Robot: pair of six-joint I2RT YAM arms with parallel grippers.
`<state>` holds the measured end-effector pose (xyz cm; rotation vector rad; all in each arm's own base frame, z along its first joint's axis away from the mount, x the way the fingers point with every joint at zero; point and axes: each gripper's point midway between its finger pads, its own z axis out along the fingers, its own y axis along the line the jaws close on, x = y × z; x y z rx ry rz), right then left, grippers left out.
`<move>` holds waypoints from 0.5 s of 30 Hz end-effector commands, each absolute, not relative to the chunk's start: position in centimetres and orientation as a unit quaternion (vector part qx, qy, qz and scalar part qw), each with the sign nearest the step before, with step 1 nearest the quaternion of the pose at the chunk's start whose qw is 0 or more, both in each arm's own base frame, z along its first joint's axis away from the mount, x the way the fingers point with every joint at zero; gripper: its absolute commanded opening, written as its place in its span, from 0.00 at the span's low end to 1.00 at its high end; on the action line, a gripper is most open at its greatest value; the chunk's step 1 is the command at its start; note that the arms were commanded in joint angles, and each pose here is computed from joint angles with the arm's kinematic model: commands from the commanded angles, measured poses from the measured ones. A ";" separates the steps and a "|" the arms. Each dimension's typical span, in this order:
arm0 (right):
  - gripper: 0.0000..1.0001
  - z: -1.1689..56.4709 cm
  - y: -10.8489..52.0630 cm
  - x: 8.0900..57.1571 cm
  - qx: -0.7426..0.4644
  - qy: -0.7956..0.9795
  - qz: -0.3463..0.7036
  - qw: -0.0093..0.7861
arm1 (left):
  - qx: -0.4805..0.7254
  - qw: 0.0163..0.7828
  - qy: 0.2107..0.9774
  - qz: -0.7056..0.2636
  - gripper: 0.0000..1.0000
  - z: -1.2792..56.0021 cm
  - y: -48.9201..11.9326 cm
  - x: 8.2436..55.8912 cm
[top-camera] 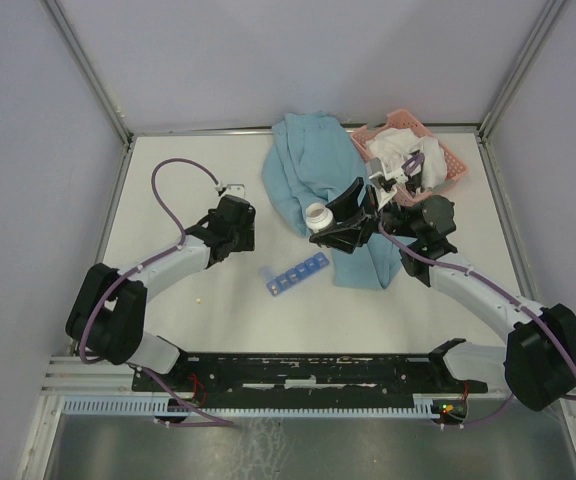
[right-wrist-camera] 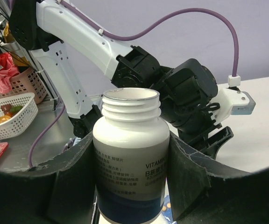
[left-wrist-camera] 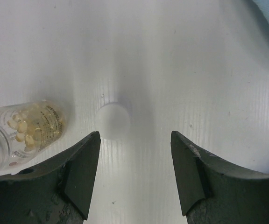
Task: Sort the pills into containers
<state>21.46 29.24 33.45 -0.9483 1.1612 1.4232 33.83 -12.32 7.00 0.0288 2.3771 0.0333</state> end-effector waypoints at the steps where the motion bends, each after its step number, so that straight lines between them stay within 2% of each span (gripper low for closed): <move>1: 0.13 34.3 29.3 21.5 -0.416 0.461 0.580 0.527 | 0.013 0.386 0.923 -0.001 0.69 7.9 -12.0 35.8; 15: 0.13 33.7 29.4 21.8 -0.417 0.469 0.580 0.519 | 0.000 0.347 0.938 0.019 0.68 4.9 -10.6 36.1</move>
